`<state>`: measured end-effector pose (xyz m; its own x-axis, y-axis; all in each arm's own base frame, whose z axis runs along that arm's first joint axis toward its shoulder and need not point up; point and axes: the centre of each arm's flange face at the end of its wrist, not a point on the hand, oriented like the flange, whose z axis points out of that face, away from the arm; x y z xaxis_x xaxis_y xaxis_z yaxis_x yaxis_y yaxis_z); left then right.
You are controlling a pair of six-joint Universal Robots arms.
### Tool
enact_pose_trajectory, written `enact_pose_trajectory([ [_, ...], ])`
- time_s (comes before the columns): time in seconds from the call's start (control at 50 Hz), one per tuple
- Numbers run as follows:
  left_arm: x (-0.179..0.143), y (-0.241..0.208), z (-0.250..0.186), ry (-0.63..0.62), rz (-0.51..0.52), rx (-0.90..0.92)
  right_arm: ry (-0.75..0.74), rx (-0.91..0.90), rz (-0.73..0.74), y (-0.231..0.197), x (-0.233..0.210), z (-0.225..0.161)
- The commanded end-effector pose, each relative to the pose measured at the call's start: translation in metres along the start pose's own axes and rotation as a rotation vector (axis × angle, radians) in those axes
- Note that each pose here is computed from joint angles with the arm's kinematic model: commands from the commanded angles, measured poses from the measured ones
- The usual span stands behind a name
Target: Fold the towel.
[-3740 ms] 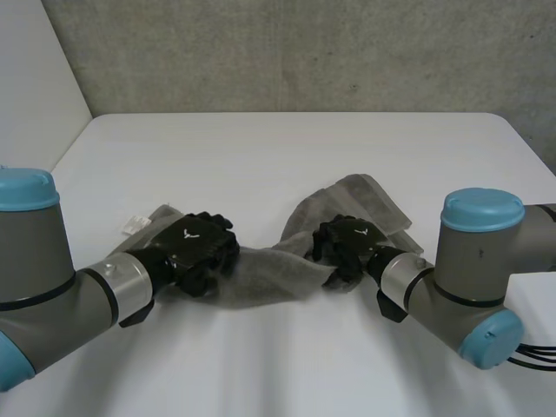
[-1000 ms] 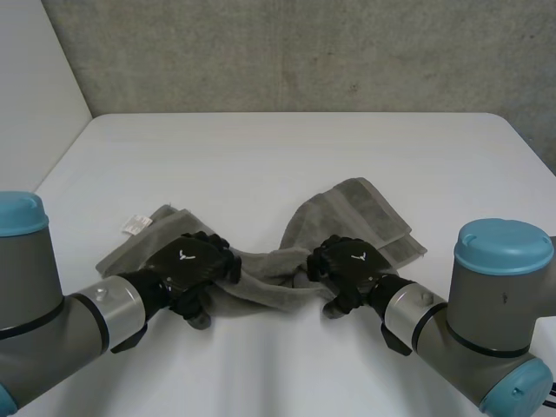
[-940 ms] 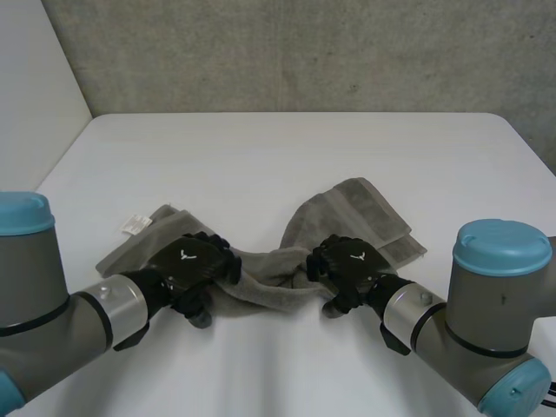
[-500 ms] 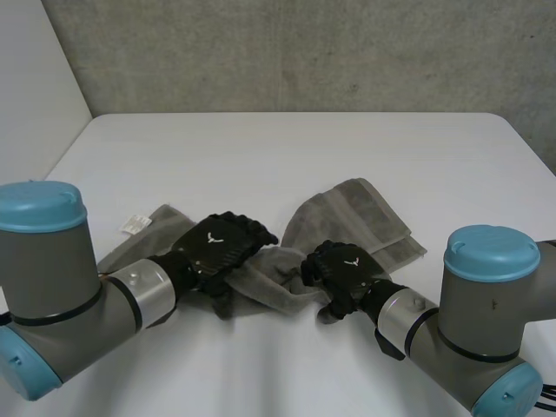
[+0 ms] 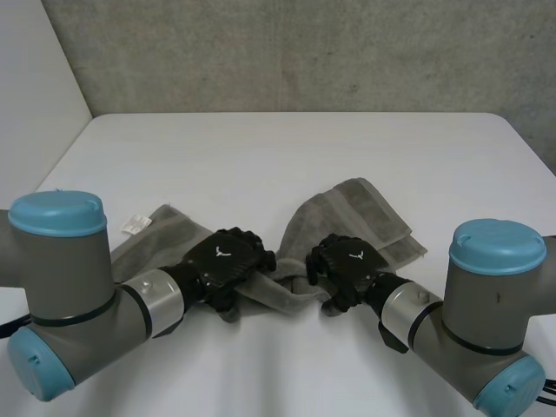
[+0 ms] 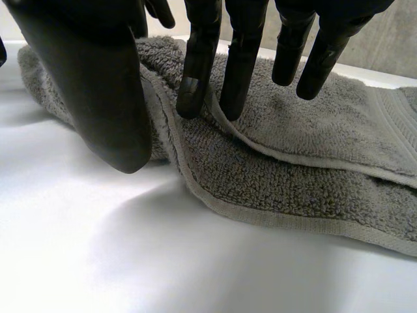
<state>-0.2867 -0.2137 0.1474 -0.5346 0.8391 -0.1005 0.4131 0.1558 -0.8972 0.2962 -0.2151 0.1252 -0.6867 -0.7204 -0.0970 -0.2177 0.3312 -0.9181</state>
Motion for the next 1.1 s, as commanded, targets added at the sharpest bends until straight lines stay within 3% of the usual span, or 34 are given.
enact_pose_trajectory([
  [0.02, -0.011, 0.003, -0.005, -0.029, -0.028, -0.023, -0.001, 0.0, -0.001, 0.0, 0.0, 0.0],
  [0.74, -0.014, 0.004, 0.001, -0.029, -0.031, -0.023, -0.044, 0.015, -0.017, 0.004, -0.014, -0.005],
  [0.84, -0.018, -0.011, 0.0, -0.042, -0.024, 0.025, -0.029, 0.102, -0.039, -0.026, -0.01, -0.011],
  [0.94, -0.024, -0.054, -0.023, -0.084, -0.058, 0.16, -0.027, 0.238, -0.072, -0.073, -0.009, -0.034],
  [1.1, -0.026, -0.081, -0.05, -0.124, -0.081, 0.253, -0.131, 0.197, -0.075, -0.085, -0.023, -0.056],
])
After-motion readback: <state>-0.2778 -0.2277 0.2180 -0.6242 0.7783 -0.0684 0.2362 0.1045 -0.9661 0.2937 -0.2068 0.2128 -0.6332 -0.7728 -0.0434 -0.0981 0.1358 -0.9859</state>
